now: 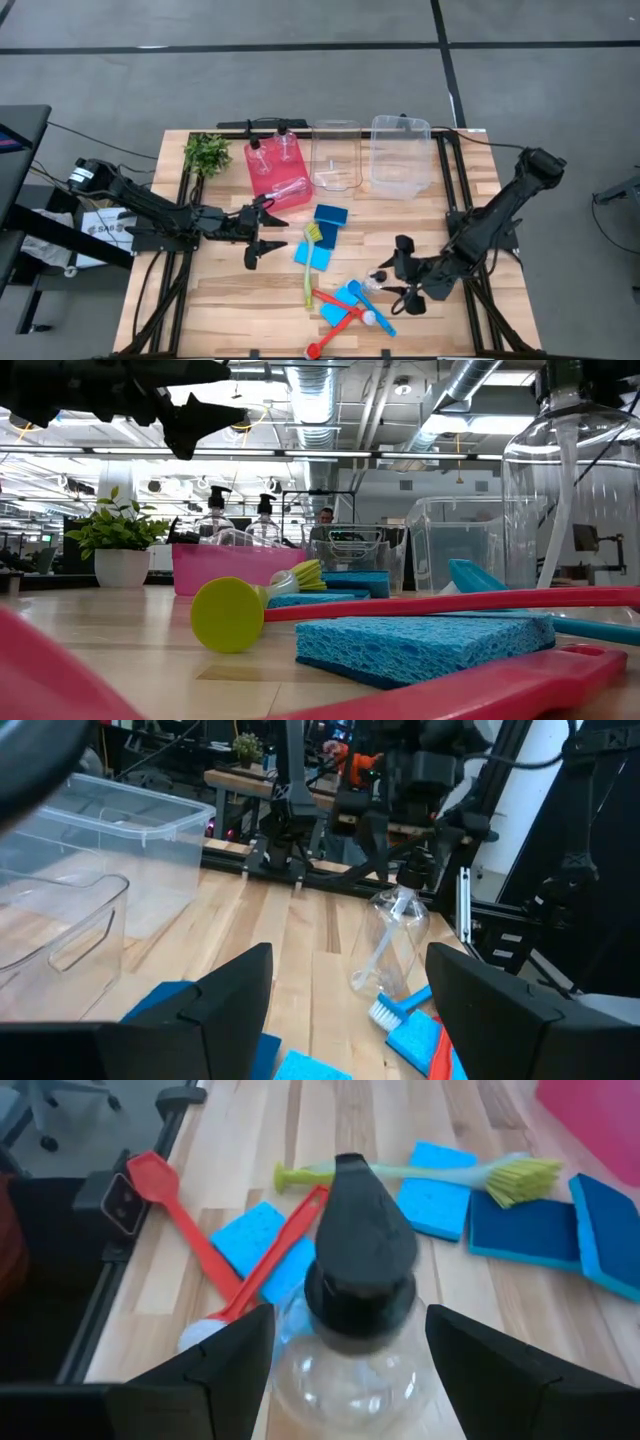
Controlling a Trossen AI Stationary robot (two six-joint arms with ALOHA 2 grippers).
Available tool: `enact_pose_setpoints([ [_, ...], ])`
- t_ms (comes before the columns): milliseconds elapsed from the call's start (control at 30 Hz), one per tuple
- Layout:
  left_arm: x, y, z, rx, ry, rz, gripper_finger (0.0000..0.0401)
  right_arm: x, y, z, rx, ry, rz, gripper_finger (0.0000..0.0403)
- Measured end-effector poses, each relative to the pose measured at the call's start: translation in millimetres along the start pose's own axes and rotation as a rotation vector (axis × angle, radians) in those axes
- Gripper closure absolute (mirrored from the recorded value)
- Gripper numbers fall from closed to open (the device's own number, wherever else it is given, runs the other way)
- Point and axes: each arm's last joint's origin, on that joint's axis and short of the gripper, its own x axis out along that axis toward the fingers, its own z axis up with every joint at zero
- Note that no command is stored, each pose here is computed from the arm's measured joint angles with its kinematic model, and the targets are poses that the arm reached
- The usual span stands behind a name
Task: Pick & Place Kitchen Sink Supplies
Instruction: Put the transparent soap dispenser into the red bin
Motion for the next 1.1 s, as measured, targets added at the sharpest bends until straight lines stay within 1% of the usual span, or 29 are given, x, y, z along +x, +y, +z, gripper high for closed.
enact_pose_setpoints([
  [467, 0.0, -0.1, 0.7, -0.002, -0.007, -0.002, 0.0135, 10.2, -8.3, 8.8, -0.002, -0.039, -0.04, 0.0148],
  [533, 0.0, -0.1, 0.7, -0.002, -0.007, -0.002, 0.0135, 11.1, -9.9, 10.0, 0.003, -0.043, -0.046, 0.0153],
  [633, 0.0, -0.1, 0.7, -0.002, -0.007, -0.002, 0.0135, 11.9, -11.5, 10.6, 0.005, -0.043, -0.052, 0.0183],
  [700, 0.0, -0.1, 0.7, -0.002, -0.007, -0.002, 0.0135, 12.1, -12.1, 10.9, 0.007, -0.043, -0.054, 0.0218],
  [800, 0.0, -0.1, 0.7, -0.002, -0.007, -0.002, 0.0135, 12.0, -12.1, 11.1, 0.0, -0.044, -0.055, 0.0281],
  [933, 0.0, -0.1, 0.8, -0.002, -0.007, -0.002, 0.0135, 9.6, -10.2, 17.4, -0.015, -0.056, -0.047, 0.0281],
  [1100, -0.1, -0.2, 1.3, -0.004, -0.012, -0.003, 0.0135, -0.6, -3.5, 42.3, -0.062, -0.122, -0.02, 0.0281],
])
